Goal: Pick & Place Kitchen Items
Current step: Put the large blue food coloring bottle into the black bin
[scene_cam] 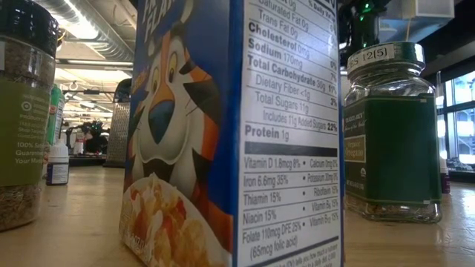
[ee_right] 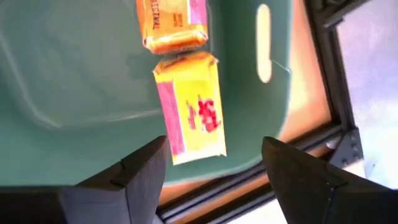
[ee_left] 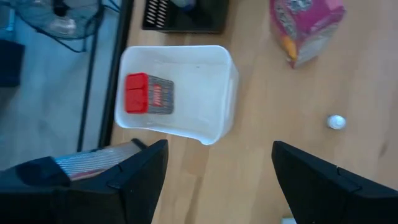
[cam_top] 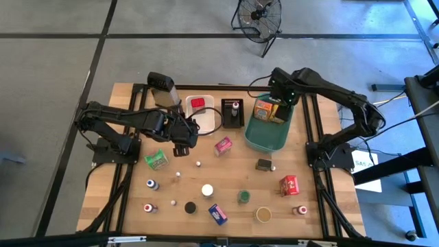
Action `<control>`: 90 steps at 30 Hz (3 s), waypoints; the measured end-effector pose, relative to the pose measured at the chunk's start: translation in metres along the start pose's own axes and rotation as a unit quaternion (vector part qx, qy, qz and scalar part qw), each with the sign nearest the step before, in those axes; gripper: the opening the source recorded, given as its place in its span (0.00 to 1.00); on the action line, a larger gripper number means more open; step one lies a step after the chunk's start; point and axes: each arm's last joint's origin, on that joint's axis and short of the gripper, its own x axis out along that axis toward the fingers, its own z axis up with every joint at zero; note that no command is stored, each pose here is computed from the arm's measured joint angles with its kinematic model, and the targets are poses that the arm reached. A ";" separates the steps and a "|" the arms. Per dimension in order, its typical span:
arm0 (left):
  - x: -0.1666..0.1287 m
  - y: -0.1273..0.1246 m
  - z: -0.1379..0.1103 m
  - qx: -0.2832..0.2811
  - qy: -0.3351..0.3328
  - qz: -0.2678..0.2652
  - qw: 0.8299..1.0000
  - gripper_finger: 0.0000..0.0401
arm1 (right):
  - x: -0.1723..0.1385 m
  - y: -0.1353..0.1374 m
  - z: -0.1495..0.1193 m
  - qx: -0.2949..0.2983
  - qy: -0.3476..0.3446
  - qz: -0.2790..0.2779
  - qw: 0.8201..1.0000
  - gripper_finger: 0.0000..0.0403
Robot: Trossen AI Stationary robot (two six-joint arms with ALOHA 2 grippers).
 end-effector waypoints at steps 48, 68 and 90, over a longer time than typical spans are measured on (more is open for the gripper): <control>-0.062 -0.089 -0.064 -0.248 0.117 -0.115 0.955 0.71 | -0.128 0.140 -0.039 -0.233 -0.256 0.129 0.929 0.65; -0.065 -0.151 -0.093 -0.395 0.224 -0.059 0.889 0.71 | -0.125 0.148 -0.035 -0.267 -0.252 0.122 0.922 0.65; -0.058 -0.143 -0.124 -0.406 0.266 -0.029 0.874 0.71 | -0.109 0.163 -0.014 -0.304 -0.230 0.110 0.918 0.65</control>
